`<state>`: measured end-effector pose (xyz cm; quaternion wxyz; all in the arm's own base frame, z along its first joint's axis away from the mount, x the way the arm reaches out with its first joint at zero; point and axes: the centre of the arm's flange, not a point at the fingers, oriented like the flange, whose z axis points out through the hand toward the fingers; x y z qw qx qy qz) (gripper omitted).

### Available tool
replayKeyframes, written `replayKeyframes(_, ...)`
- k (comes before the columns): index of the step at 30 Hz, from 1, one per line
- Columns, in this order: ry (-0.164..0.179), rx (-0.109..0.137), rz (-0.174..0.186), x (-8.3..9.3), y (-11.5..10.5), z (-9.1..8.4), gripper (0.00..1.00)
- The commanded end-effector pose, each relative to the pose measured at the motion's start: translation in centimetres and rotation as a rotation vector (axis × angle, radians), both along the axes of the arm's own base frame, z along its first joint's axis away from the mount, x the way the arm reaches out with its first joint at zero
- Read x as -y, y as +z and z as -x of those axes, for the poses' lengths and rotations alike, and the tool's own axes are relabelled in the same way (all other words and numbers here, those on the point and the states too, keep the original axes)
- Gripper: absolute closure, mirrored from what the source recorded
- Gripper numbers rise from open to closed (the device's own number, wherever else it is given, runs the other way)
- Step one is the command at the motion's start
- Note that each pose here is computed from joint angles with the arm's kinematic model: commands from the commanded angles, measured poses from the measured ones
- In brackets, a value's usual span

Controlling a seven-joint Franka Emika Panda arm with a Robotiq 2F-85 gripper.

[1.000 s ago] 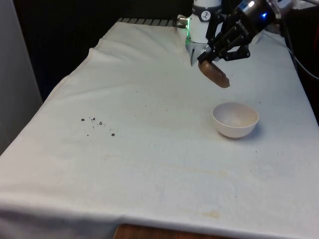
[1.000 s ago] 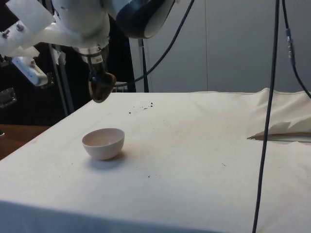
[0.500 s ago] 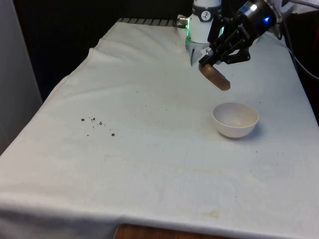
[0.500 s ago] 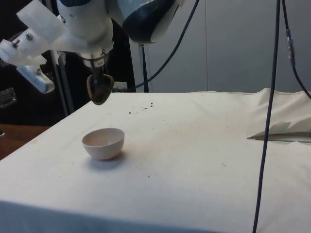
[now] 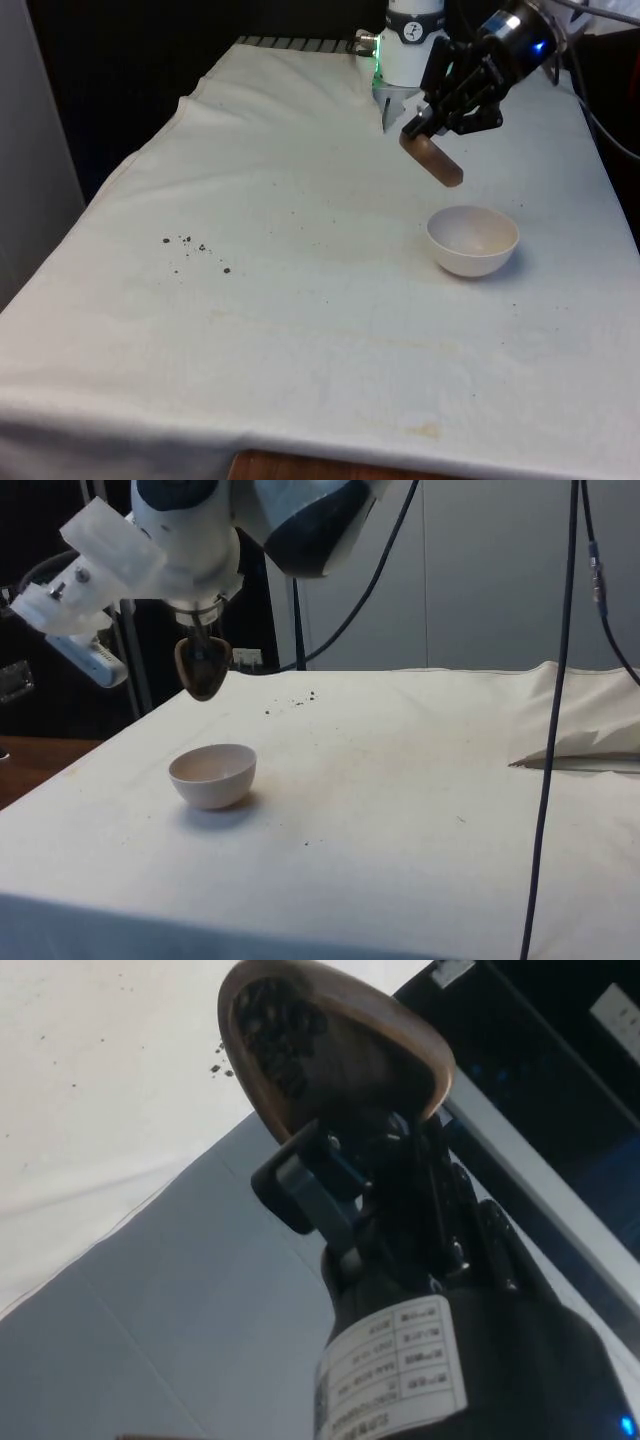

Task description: Pour the coffee beans from the cup into the bowl.

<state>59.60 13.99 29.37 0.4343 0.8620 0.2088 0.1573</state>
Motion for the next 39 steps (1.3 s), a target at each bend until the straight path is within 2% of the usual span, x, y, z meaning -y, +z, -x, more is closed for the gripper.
replayKeyframes(1,0.023,-0.003,0.000,-0.1,-0.2,0.0,1.00)
replayKeyframes(5,0.048,-0.005,0.011,-0.2,-0.3,0.2,1.00)
replayKeyframes(6,0.031,-0.004,0.012,-0.2,-0.3,0.1,1.00)
replayKeyframes(7,0.053,-0.006,0.014,-0.4,-0.4,0.2,1.00)
replayKeyframes(13,0.084,-0.011,0.023,-1.8,-0.3,0.4,1.00)
replayKeyframes(14,0.075,-0.008,0.020,-1.6,-0.3,0.5,1.00)
replayKeyframes(20,0.113,-0.014,0.030,-3.7,-1.1,1.1,1.00)
replayKeyframes(23,0.115,-0.017,0.032,-3.9,-1.3,1.2,1.00)
replayKeyframes(24,0.130,-0.013,0.042,-4.4,-1.6,1.3,1.00)
replayKeyframes(28,0.149,-0.010,0.058,-4.8,-2.0,1.5,1.00)
replayKeyframes(31,0.169,-0.008,0.078,-4.8,-2.4,1.5,1.00)
replayKeyframes(32,0.159,-0.012,0.070,-4.8,-2.3,1.5,1.00)
replayKeyframes(33,0.173,-0.009,0.084,-4.8,-2.4,1.6,1.00)
replayKeyframes(39,0.205,-0.007,0.121,-4.9,-2.8,1.8,1.00)
